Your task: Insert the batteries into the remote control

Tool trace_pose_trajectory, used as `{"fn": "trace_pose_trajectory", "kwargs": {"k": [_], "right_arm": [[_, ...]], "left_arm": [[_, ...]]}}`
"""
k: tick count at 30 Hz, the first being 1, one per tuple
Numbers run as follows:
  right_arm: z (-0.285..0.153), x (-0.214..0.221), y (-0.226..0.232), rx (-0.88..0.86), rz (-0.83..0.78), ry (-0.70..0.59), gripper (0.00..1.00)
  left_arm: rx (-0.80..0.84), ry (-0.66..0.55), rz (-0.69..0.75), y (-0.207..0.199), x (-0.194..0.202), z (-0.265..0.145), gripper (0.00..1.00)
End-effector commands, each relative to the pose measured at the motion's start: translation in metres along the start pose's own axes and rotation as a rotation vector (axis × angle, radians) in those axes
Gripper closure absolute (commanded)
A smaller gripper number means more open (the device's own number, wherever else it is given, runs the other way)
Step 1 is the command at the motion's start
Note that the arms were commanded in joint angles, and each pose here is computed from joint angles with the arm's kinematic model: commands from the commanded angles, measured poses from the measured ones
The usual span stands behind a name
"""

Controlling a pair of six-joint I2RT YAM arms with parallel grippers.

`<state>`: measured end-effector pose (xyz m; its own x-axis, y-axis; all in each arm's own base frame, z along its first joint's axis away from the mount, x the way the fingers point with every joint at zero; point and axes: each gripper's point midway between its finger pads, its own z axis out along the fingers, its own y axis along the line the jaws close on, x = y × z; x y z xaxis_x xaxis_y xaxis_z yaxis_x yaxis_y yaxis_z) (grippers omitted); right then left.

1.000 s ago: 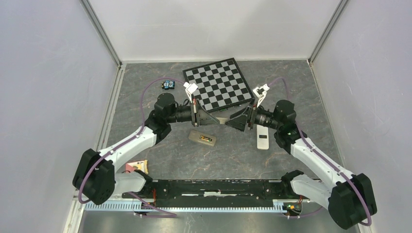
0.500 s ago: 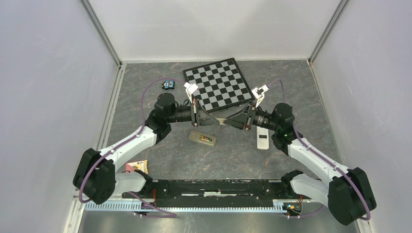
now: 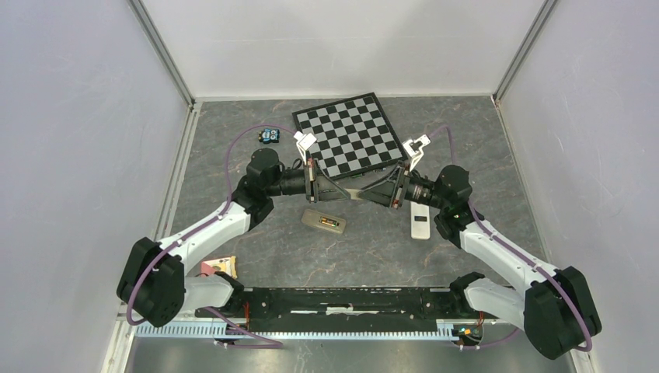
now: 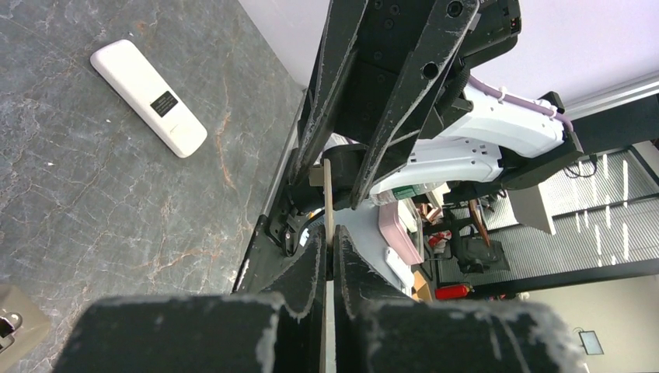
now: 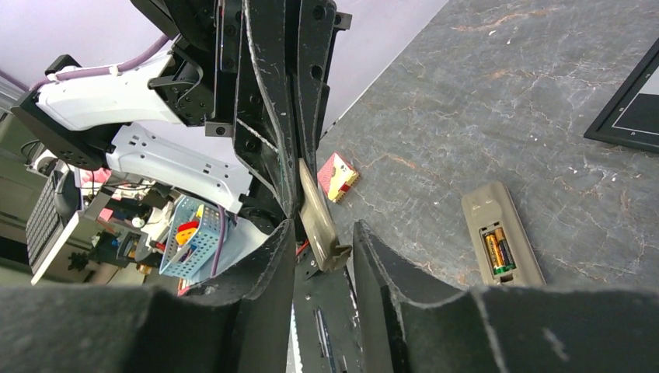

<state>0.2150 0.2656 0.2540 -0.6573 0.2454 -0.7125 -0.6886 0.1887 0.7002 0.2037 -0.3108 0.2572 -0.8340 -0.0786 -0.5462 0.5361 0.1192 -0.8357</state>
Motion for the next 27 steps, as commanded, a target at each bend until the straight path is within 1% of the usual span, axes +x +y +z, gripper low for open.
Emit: {"fn": "trace_pose_trajectory", "kwargs": {"k": [1,3,7,9,11,12,14,15,16,17,19,21,22,26,27], "right_arm": [[-0.001,0.002,0.005,-0.020,-0.029,0.008,0.64],[-0.001,0.002,0.005,-0.020,-0.028,0.009,0.71],[0.000,0.002,0.004,-0.022,-0.022,0.015,0.78],[0.000,0.002,0.005,-0.024,-0.024,0.015,0.86],[0.000,0.002,0.005,-0.024,-0.023,0.014,0.97],[0.000,0.001,0.004,-0.020,-0.022,0.010,1.00],[0.000,0.001,0.003,-0.011,-0.016,0.003,1.00],[0.000,0.002,0.001,-0.004,-0.011,0.002,1.00],[0.000,0.003,-0.001,0.006,-0.003,-0.005,1.00],[-0.001,0.004,-0.004,0.017,0.005,-0.011,1.00],[-0.002,0.007,-0.011,0.048,0.030,-0.025,1.00],[-0.002,0.014,-0.021,0.087,0.061,-0.034,1.00],[-0.002,0.019,-0.027,0.111,0.079,-0.039,1.00],[-0.001,0.045,-0.055,0.223,0.177,-0.041,1.00],[-0.001,0.054,-0.065,0.269,0.213,-0.042,1.00]], "left_arm": [[0.010,-0.010,0.039,0.000,-0.004,-0.001,0.98],[0.008,-0.008,0.036,0.001,-0.004,-0.001,0.98],[0.005,-0.012,0.035,0.002,-0.005,-0.001,0.98],[0.003,-0.013,0.033,0.002,-0.005,-0.002,0.98],[0.004,-0.013,0.033,0.002,-0.005,-0.002,0.96],[0.002,-0.012,0.031,0.003,-0.004,-0.002,0.91],[-0.003,-0.015,0.038,0.003,-0.005,-0.002,0.78],[-0.006,-0.016,0.044,0.003,-0.005,-0.003,0.64],[-0.017,-0.025,0.048,0.005,-0.006,-0.004,0.53],[-0.035,-0.041,0.057,0.007,-0.008,-0.005,0.44],[-0.086,-0.075,0.067,0.016,-0.010,-0.010,0.29],[-0.169,-0.121,0.072,0.032,-0.014,-0.018,0.21],[-0.244,-0.160,0.066,0.046,-0.017,-0.025,0.18],[-0.585,-0.323,0.014,0.105,-0.020,-0.072,0.15],[-0.654,-0.374,0.012,0.113,-0.022,-0.086,0.14]]}}
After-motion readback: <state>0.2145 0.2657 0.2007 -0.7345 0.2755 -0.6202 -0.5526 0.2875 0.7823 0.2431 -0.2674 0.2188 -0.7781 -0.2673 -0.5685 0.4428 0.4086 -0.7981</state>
